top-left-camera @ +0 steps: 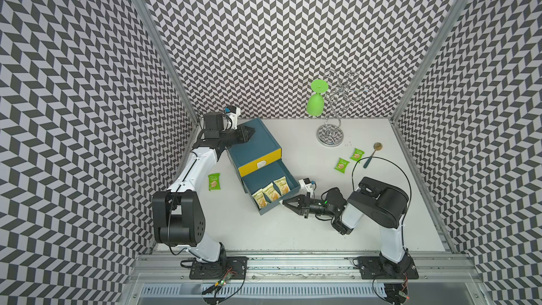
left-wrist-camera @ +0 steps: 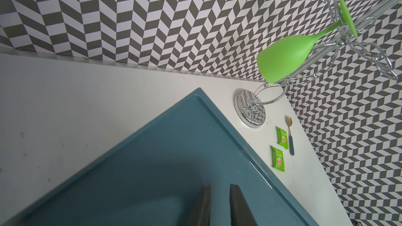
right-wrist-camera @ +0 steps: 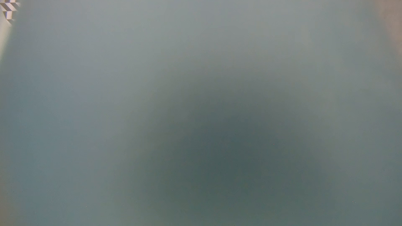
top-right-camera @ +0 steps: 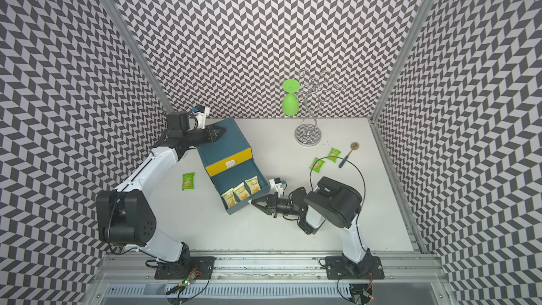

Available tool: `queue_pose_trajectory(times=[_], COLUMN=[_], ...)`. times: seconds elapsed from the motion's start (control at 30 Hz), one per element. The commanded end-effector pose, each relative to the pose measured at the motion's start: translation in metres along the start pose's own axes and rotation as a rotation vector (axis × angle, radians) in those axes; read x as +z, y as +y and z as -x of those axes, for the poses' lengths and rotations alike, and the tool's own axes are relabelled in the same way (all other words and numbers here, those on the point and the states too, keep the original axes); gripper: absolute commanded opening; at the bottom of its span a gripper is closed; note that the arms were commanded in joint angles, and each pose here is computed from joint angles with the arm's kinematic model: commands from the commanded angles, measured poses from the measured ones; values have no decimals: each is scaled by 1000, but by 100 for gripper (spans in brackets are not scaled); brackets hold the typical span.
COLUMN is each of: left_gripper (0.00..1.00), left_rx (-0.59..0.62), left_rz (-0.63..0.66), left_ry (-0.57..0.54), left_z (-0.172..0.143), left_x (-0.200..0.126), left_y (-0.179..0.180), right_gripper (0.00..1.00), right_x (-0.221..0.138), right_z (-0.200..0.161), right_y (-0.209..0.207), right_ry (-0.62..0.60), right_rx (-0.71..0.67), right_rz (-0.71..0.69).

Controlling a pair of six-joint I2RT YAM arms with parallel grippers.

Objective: Take the cookies out of the drawer
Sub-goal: Open the drawer in the storage box, then pick up the cookie from the drawer.

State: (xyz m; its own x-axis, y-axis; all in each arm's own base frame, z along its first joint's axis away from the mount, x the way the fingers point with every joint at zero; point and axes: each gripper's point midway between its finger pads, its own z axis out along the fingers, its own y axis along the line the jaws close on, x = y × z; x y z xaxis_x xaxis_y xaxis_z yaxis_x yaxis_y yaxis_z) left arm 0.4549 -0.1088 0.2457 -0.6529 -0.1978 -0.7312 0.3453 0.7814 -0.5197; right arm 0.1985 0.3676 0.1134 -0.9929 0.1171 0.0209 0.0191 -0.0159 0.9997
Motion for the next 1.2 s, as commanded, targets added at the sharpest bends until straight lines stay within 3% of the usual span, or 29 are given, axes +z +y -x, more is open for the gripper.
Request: queue_pose_trajectory(times=[0.0,0.13,0.23,0.37,0.57,0.87,1.03,1.17], left_gripper=[21,22,23,35,50,55,56,56], left_rx=[-173,-173,-165,-148,-122,-57,4,71], left_rz=[167,165,157,127,87,1,-28,-42], left_ry=[230,229,222,189,137,3,-117,-200], left_z=[-78,-77,-73,-59,-28,55,99,117], left_x=[11,11,10,7,1,-33,-79,-124], left_y=[57,57,54,44,27,-21,-64,-107], right_gripper=[0,0,18,39,53,63,64,65], right_x=[-3,-4,-6,-6,-7,-22,-28,-23], right_z=[-7,-8,-9,-10,-12,-16,-18,-14], right_y=[47,47,49,54,61,61,58,61], right_ry=[13,15,12,17,26,13,24,43], right_rx=[-111,-114,-115,-125,-145,-178,-201,-293], right_rz=[162,165,174,186,188,125,52,-67])
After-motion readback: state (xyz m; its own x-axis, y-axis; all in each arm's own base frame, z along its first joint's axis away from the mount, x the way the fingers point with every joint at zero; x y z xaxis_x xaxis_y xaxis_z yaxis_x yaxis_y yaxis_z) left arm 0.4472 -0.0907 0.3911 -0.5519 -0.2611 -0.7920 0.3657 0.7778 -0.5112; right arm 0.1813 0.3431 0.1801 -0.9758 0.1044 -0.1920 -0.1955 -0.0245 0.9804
